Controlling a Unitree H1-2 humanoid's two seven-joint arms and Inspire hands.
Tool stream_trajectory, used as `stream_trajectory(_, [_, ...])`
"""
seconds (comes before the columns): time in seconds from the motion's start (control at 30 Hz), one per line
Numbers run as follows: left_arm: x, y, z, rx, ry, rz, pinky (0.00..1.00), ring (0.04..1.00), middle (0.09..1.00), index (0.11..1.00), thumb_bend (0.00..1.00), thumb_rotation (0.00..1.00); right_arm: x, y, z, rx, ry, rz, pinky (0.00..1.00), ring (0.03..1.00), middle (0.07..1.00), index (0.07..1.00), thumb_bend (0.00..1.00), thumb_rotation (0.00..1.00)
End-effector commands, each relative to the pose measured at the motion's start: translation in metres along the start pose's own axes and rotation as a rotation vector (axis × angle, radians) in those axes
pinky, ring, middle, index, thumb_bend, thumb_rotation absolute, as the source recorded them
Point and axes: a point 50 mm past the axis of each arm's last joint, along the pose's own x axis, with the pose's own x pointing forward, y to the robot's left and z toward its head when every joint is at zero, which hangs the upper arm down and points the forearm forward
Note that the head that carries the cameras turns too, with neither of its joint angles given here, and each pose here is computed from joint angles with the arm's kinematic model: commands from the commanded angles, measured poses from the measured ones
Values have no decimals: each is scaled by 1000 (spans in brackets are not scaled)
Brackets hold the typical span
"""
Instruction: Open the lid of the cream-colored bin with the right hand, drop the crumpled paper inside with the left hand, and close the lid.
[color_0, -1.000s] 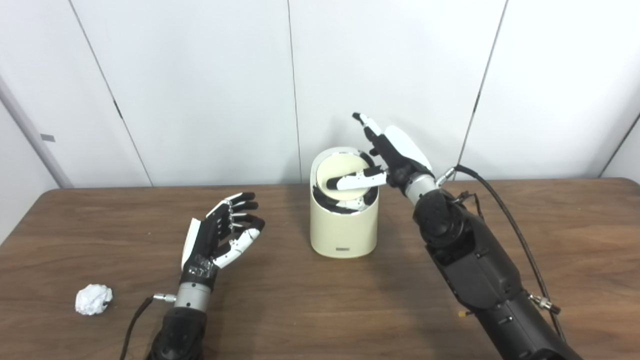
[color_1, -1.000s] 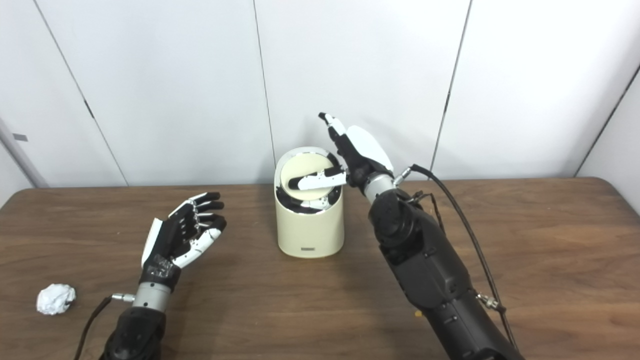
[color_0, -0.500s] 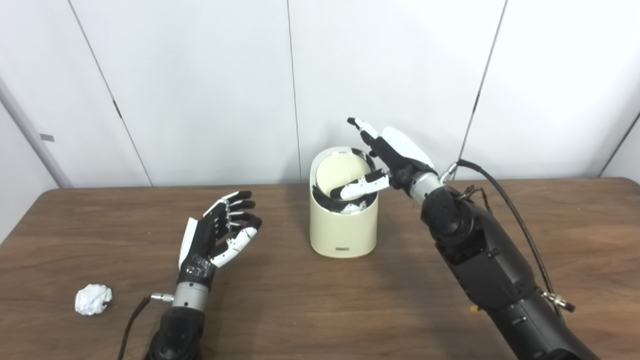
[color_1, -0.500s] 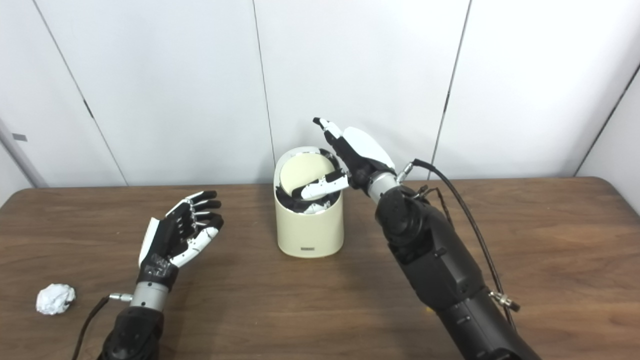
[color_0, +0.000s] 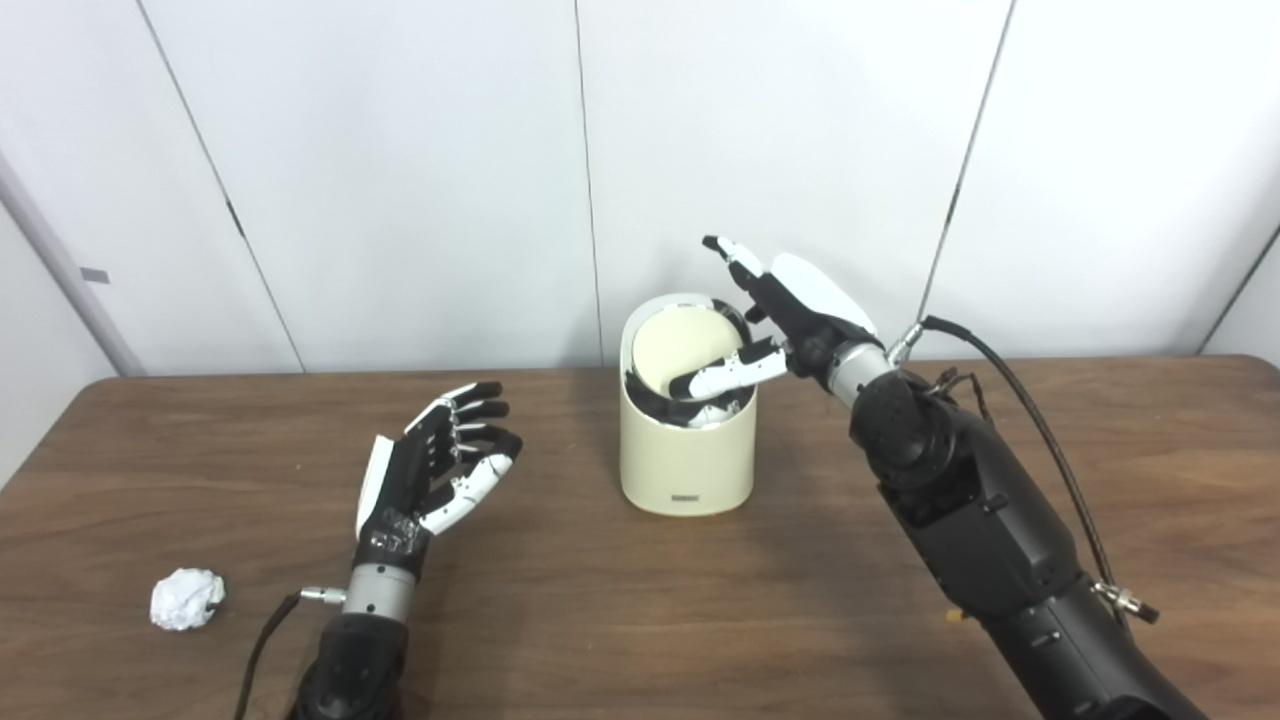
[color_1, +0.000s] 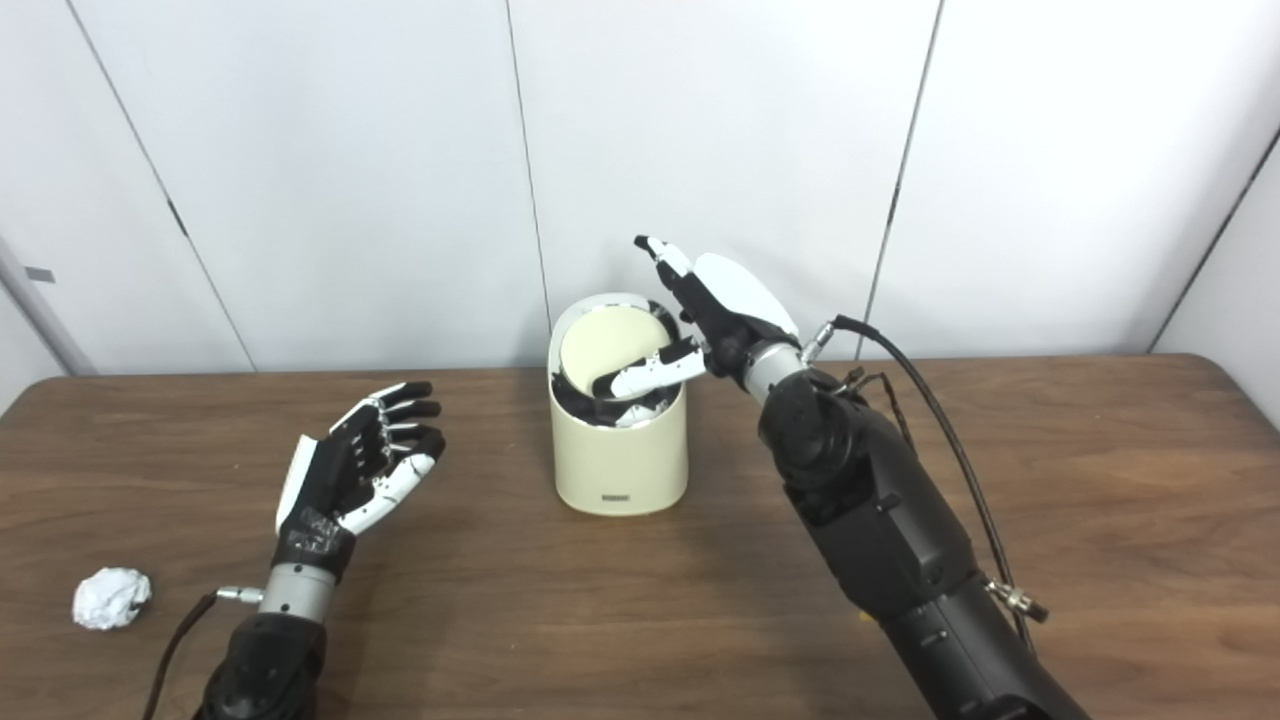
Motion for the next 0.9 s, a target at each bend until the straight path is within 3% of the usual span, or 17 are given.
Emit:
stream_trajectory(0.0, [15,7,20,6,-95,8,537,666,735,777,621,383,9,-23,18,-14,-51,-91,762,953,1000,1000,995,395])
stream_trajectory(0.87, [13,8,26,12,-96,17,522,657,730,771,627,382,17,-8,12,-35,-39,-91,751,937,1000,1000,977,415])
